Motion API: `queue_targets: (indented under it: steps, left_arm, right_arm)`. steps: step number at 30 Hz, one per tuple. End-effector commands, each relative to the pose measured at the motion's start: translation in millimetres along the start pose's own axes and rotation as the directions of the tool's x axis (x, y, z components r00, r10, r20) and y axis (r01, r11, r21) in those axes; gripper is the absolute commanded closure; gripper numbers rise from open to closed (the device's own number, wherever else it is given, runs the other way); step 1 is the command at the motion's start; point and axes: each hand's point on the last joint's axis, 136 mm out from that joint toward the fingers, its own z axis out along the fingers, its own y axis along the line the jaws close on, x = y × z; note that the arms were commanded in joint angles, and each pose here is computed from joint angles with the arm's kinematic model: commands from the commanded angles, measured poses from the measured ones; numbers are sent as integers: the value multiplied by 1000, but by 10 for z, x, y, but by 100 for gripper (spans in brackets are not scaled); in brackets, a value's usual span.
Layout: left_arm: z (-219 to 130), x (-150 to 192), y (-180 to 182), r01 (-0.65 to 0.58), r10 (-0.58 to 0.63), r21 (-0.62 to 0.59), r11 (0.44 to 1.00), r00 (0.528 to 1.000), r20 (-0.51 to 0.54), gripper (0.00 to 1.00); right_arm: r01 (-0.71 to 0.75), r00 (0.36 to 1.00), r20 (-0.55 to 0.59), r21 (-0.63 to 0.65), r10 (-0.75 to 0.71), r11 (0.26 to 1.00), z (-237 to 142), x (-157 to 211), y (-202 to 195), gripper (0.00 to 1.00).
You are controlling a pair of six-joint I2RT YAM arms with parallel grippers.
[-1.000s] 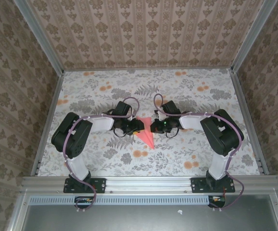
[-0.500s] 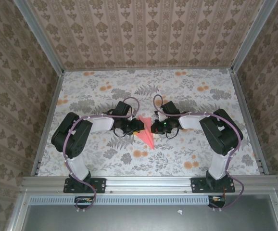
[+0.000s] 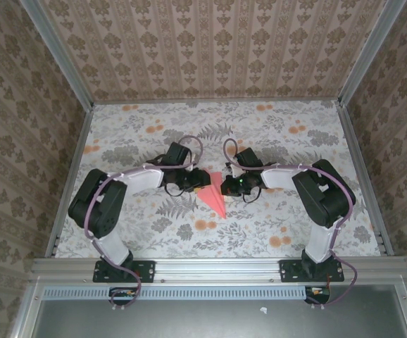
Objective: Fold a paper plane with a square sheet of paper (fold left side to right side)
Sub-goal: Fourth fold the wing at the center of the table.
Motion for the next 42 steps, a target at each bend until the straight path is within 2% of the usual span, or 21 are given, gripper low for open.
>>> queue_targets:
  steps: [1, 4, 8, 16, 22, 36, 42]
  left_arm:
    - [-121, -96, -248, -49, 49, 63, 997, 999, 8, 74]
    - [-30, -112, -350, -54, 56, 107, 993, 998, -18, 82]
    - [114, -124, -393, -57, 64, 129, 990, 996, -55, 87]
    - [318, -75, -186, -35, 42, 73, 997, 994, -100, 87]
    - [401, -25, 74, -28, 26, -22, 999, 993, -112, 87]
    - [396, 71, 438, -14, -5, -150, 989, 992, -129, 87]
    - [431, 158, 579, -1, -25, -179, 984, 989, -144, 87]
  right_arm:
    - [-26, 997, -71, 111, 34, 993, 60, 224, -256, 100]
    - [-24, 997, -69, 111, 31, 994, 67, 208, -249, 100]
    - [-17, 997, -72, 114, 26, 993, 72, 216, -242, 100]
    - [-15, 997, -76, 123, 24, 992, 61, 229, -242, 100]
    - [-5, 996, -83, 141, 17, 990, 49, 247, -259, 100]
    - [0, 997, -79, 150, 12, 989, 26, 244, -263, 100]
    - [6, 1000, 0, 81, -6, 997, -80, 19, -53, 98]
